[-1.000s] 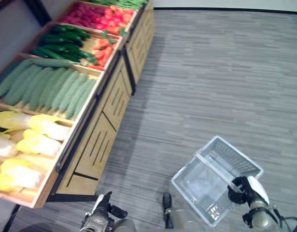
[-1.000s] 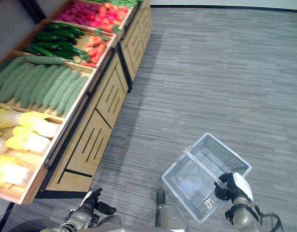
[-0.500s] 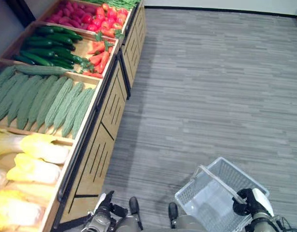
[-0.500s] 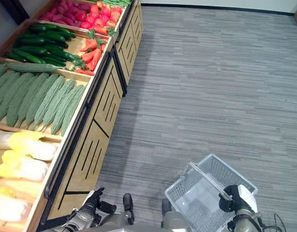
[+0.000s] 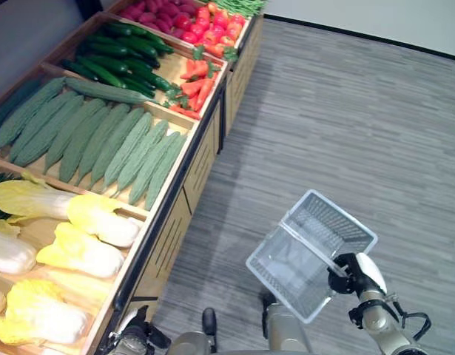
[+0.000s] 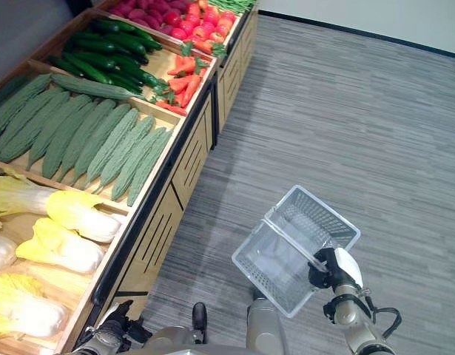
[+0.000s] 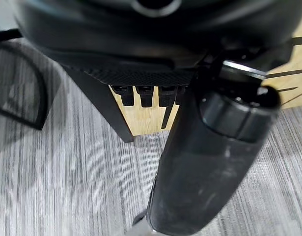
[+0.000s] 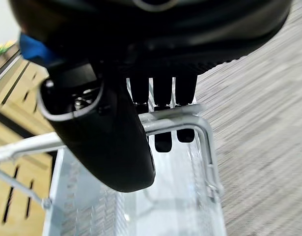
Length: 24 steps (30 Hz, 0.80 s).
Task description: Get the vegetables into the basket
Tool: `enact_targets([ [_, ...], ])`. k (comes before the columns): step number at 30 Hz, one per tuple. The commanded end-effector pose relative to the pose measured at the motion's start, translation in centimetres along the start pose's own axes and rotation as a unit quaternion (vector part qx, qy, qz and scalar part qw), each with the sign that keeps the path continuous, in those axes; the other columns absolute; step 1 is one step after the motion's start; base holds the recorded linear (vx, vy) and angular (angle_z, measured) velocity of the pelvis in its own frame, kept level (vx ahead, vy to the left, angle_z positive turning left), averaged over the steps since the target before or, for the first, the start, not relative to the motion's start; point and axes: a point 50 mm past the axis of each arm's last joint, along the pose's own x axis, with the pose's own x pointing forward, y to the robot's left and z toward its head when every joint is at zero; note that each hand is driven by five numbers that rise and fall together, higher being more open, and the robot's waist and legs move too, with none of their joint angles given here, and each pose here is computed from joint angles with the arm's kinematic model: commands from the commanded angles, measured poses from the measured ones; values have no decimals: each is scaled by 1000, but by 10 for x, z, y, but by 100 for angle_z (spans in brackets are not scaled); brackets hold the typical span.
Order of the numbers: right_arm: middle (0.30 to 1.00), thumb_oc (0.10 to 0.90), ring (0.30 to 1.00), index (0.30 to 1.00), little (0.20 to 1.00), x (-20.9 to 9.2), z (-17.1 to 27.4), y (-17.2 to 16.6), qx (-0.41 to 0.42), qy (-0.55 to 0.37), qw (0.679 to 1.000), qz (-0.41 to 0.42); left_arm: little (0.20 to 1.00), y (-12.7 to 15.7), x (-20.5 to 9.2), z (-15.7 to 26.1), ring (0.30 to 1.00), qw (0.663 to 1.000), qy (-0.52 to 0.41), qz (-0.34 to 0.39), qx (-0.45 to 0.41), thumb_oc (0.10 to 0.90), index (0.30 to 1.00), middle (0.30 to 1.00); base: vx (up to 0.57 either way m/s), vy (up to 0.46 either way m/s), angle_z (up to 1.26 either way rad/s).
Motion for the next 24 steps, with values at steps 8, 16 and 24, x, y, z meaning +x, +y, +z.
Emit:
enact_targets([
  [8,300,400,300,300,300,4,8,-50,1,-53,995,-88,1000,1,-3,-17,1000,998,33,15,-44,900,1000,1000,195,-324,82],
  [16,300,400,300,300,300,-6,-23,-68,1,2,993,-121,1000,-11,-2,3,1000,999,-1,-5,-34,900,1000,1000,-5,-219,72],
  [24,300,400,300,300,300,-6,-29,-47,24,38,993,-113,1000,-7,0,9,1000,1000,-6,6,-12,900,1000,1000,80,151,83],
])
